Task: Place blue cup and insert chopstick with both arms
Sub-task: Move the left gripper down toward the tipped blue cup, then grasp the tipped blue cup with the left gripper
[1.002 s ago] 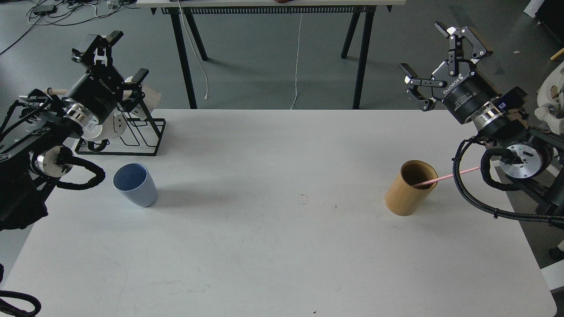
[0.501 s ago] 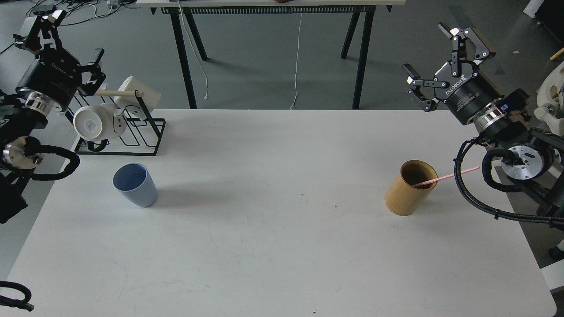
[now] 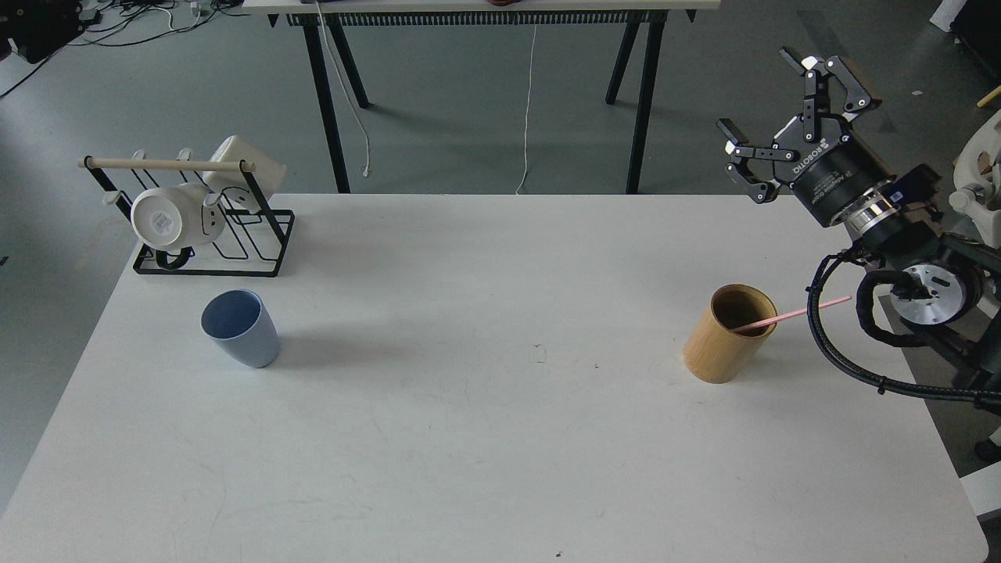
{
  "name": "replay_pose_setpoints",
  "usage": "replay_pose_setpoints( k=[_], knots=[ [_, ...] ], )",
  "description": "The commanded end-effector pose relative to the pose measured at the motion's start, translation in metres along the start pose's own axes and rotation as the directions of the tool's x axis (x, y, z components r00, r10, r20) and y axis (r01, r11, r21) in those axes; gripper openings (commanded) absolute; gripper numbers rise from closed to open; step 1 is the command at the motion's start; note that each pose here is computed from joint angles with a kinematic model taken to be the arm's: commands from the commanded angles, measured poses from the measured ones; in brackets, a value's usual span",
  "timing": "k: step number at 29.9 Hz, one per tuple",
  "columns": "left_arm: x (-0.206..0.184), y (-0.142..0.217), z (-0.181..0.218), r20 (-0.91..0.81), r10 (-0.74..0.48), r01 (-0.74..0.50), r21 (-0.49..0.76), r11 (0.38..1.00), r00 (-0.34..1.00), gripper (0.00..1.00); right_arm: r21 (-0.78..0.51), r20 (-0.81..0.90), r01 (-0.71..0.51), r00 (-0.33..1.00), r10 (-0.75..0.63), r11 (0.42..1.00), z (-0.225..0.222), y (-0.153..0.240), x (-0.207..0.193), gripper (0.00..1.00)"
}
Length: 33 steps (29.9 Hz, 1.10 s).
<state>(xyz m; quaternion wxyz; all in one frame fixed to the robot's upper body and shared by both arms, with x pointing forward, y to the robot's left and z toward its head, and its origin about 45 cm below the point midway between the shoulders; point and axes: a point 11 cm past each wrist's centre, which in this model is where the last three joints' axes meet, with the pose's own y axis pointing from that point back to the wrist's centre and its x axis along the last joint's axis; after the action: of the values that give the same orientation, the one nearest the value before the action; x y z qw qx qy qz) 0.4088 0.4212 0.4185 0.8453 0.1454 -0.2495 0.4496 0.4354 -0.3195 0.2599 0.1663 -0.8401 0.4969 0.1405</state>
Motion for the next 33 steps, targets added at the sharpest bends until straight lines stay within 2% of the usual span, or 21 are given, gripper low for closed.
replay_pose_setpoints(
  k=[1,5,8,12,18,33],
  knots=[
    [-0.03,0.016,-0.024,0.188,-0.207,0.171,0.195,0.966,0.96,0.99,-0.011,0.002,-0.015,1.0,0.015,1.0,0.004,0.007,0.005,0.97],
    [-0.057,0.032,-0.066,0.332,-0.456,0.296,0.433,0.851,0.826,0.99,-0.018,0.003,-0.026,1.0,0.026,0.999,0.007,0.011,0.008,0.97],
    [-0.072,0.05,-0.1,0.314,-0.578,0.346,0.557,0.755,0.754,0.99,-0.021,0.003,-0.028,1.0,0.028,0.999,0.008,0.012,0.009,0.97],
    [-0.099,0.063,-0.133,0.258,-0.692,0.415,0.643,0.644,0.674,0.99,-0.02,0.001,-0.033,0.999,0.033,0.999,0.008,0.013,0.011,0.97],
    [-0.106,0.072,-0.152,0.234,-0.734,0.424,0.689,0.588,0.637,0.99,-0.029,0.006,-0.041,0.999,0.042,0.999,0.013,0.017,0.013,0.97],
    [-0.119,0.043,-0.186,0.202,-0.729,0.411,0.714,0.567,0.654,0.99,-0.04,0.016,-0.067,0.998,0.068,0.997,0.02,0.029,0.02,0.97]
  ],
)
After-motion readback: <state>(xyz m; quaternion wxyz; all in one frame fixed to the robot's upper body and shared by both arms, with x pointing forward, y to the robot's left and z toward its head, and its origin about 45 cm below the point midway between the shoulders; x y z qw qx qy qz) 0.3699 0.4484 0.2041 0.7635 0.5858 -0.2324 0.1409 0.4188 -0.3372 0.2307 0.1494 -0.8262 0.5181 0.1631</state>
